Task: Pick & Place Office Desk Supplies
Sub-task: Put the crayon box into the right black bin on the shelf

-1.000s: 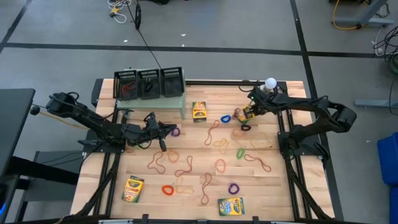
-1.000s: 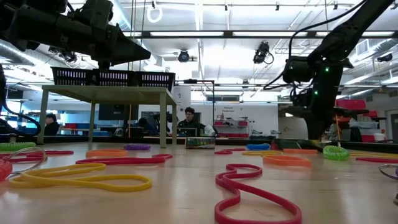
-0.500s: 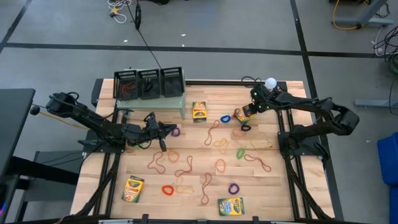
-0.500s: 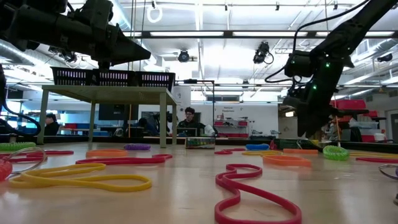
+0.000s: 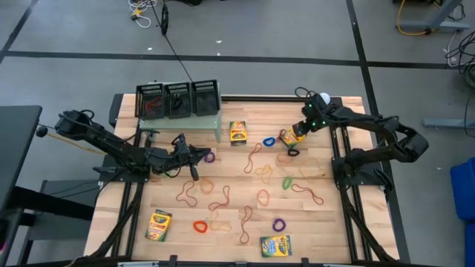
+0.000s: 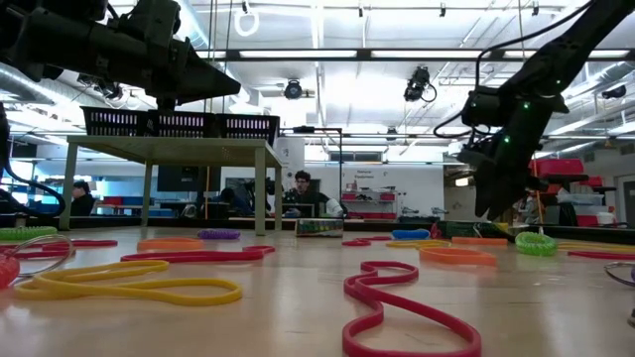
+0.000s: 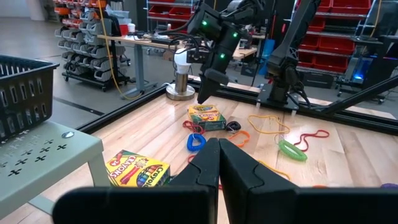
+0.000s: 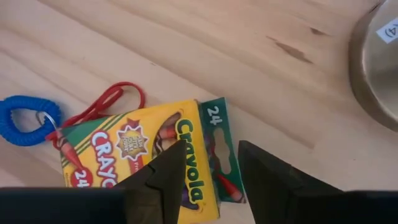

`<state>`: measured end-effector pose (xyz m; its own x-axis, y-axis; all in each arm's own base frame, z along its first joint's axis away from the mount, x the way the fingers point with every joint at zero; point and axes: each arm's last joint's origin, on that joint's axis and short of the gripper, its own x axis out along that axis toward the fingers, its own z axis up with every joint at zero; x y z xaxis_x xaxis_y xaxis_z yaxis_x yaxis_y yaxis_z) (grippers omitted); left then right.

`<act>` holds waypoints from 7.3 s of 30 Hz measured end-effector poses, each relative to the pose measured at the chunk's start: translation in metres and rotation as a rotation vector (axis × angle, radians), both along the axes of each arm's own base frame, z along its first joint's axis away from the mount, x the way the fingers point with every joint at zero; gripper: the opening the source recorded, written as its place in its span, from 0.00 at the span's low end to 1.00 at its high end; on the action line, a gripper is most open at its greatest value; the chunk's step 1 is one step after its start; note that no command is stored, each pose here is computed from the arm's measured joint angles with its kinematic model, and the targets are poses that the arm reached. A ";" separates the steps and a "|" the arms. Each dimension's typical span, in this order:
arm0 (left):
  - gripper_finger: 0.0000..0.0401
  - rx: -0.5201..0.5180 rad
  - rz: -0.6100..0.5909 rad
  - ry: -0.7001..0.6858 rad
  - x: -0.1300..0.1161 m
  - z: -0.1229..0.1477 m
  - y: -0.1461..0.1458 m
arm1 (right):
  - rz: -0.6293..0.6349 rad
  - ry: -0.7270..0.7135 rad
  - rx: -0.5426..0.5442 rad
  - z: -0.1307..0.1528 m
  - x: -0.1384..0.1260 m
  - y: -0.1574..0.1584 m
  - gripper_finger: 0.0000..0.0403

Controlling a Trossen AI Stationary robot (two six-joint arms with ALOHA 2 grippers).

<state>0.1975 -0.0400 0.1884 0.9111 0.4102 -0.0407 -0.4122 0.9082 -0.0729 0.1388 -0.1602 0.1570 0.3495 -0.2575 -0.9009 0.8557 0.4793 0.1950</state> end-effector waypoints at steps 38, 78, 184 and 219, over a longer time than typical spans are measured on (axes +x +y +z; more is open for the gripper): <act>0.02 0.000 0.000 0.000 0.000 0.000 0.000 | 0.119 -0.038 0.002 -0.004 0.011 0.003 0.01; 0.02 0.000 0.000 0.000 0.000 0.000 0.000 | 0.496 0.027 -0.847 0.107 0.127 0.201 0.00; 0.02 0.396 -0.014 0.185 0.000 -0.001 0.000 | 0.648 -0.410 -0.905 0.067 0.073 0.212 0.03; 0.02 0.143 -0.139 -0.112 0.008 0.024 0.000 | 0.577 -0.439 -0.802 0.052 0.070 0.184 0.03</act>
